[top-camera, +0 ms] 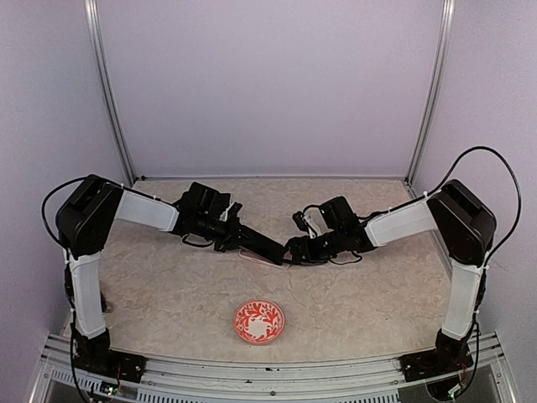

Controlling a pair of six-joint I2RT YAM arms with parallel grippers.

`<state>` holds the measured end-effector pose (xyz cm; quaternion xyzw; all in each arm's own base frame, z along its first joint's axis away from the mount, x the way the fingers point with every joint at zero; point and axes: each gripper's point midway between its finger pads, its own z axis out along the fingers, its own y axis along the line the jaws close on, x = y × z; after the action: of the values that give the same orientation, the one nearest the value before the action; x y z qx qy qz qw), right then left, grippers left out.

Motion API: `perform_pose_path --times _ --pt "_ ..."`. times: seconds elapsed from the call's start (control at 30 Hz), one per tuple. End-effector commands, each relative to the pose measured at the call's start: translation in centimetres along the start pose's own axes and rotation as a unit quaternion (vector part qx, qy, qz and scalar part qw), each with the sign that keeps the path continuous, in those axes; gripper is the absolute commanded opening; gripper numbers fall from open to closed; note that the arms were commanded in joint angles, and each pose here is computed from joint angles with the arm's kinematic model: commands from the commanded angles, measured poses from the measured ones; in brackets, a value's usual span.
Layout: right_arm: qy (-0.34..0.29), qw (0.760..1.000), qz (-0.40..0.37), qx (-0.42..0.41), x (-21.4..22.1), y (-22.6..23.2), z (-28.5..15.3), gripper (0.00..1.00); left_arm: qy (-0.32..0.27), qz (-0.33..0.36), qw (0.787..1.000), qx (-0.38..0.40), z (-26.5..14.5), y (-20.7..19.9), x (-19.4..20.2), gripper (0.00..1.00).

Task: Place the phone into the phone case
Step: Install the phone into the phone case.

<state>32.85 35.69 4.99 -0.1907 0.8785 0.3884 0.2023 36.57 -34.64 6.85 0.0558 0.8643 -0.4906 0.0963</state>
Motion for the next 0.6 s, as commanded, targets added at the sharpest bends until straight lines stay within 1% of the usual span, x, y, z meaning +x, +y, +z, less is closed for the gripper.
perform_pose_path --times 0.0,0.3,0.37,0.5,0.57 --pt "0.013 1.000 0.003 0.004 0.1 -0.6 0.9 0.95 0.025 0.004 1.000 0.012 0.5 -0.1 0.4 0.00" --pt "0.013 1.000 -0.005 -0.009 -1.0 -0.4 2.3 0.95 0.049 -0.011 0.998 0.024 1.1 0.2 1.4 0.00" --pt "0.013 1.000 -0.007 -0.011 -1.3 -0.3 2.6 0.96 0.049 -0.013 0.998 0.026 1.1 0.1 1.4 0.00" --pt "0.012 1.000 -0.008 -0.012 -1.6 -0.2 2.7 0.98 0.036 -0.021 0.999 0.013 0.8 0.2 1.2 0.00" --pt "0.014 1.000 -0.008 -0.012 -1.5 0.0 2.7 0.98 0.017 -0.029 0.999 -0.002 0.5 0.4 1.0 0.00"
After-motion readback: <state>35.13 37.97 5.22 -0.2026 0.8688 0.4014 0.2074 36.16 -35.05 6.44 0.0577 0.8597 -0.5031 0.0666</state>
